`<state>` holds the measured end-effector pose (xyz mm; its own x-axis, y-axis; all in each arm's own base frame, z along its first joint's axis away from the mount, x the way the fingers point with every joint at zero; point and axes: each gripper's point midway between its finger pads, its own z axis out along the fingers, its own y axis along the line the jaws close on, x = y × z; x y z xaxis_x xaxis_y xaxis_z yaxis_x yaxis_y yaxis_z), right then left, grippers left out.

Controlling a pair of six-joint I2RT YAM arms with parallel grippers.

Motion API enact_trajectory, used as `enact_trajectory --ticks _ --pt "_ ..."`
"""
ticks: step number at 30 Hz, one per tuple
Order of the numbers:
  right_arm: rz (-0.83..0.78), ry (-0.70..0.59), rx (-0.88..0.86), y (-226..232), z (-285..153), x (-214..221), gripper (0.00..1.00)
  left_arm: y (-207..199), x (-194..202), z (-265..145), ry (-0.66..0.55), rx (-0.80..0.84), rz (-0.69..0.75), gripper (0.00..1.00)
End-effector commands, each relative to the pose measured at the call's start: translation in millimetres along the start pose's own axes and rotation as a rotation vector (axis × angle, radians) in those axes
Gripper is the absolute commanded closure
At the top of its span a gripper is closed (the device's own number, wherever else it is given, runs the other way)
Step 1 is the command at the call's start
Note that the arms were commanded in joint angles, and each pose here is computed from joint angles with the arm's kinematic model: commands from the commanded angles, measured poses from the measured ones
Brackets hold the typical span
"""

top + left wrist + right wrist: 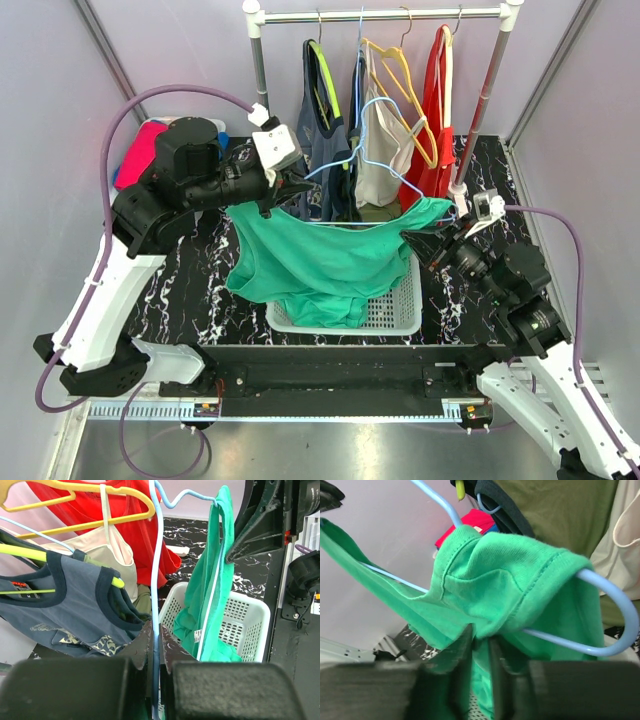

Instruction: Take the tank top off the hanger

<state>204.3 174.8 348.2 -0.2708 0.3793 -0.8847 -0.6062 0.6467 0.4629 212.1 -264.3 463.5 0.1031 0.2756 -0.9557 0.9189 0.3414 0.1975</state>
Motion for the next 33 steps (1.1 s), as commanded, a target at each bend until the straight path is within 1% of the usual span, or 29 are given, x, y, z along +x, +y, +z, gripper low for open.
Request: enact_trajectory --ticks 1,2,5,6,8,9,10,13,14,15,18,24,29,31,33 --pt "-0.031 -0.077 -0.059 19 -3 -28 0.94 2 -22 -12 -0.078 -0.036 0.059 1.00" --pt "-0.036 -0.086 -0.057 20 -6 -30 0.99 2 -20 -12 -0.076 -0.035 0.058 1.00" --pt "-0.053 -0.108 -0.029 19 -16 -36 1.00 3 -17 -14 -0.065 -0.045 0.066 1.00" --pt "-0.058 -0.105 0.011 12 -20 -35 1.00 3 -16 -14 -0.063 -0.047 0.076 1.00" --pt "-0.073 -0.140 0.046 11 -33 -44 1.00 5 -13 -17 -0.052 -0.062 0.085 1.00" --pt "-0.079 -0.143 0.106 1 -38 -44 1.00 6 -13 -19 -0.051 -0.069 0.098 1.00" --pt "-0.085 -0.171 0.130 0 -48 -51 1.00 5 -10 -21 -0.044 -0.074 0.102 1.00" --pt "-0.103 -0.203 0.249 -18 -64 -57 1.00 3 -5 -27 -0.033 -0.078 0.118 1.00" --pt "-0.104 -0.209 0.282 -23 -67 -57 1.00 2 -4 -28 -0.029 -0.078 0.120 1.00" --pt "-0.107 -0.213 0.362 -37 -73 -58 1.00 2 -3 -30 -0.029 -0.081 0.124 1.00" --pt "-0.107 -0.219 0.455 -53 -79 -58 1.00 -1 0 -36 -0.022 -0.087 0.131 1.00" --pt "-0.090 -0.187 0.591 -77 -83 -49 1.00 1 -3 -55 -0.029 -0.142 0.161 1.00" --pt "-0.070 -0.099 0.614 -87 -81 -24 1.00 1 -16 -68 -0.064 -0.172 0.173 1.00" --pt "-0.067 -0.080 0.609 -87 -82 -17 1.00 -1 -20 -69 -0.078 -0.163 0.167 1.00" --pt "-0.062 -0.089 0.603 -87 -84 -16 1.00 -1 -26 -71 -0.092 -0.163 0.170 1.00"
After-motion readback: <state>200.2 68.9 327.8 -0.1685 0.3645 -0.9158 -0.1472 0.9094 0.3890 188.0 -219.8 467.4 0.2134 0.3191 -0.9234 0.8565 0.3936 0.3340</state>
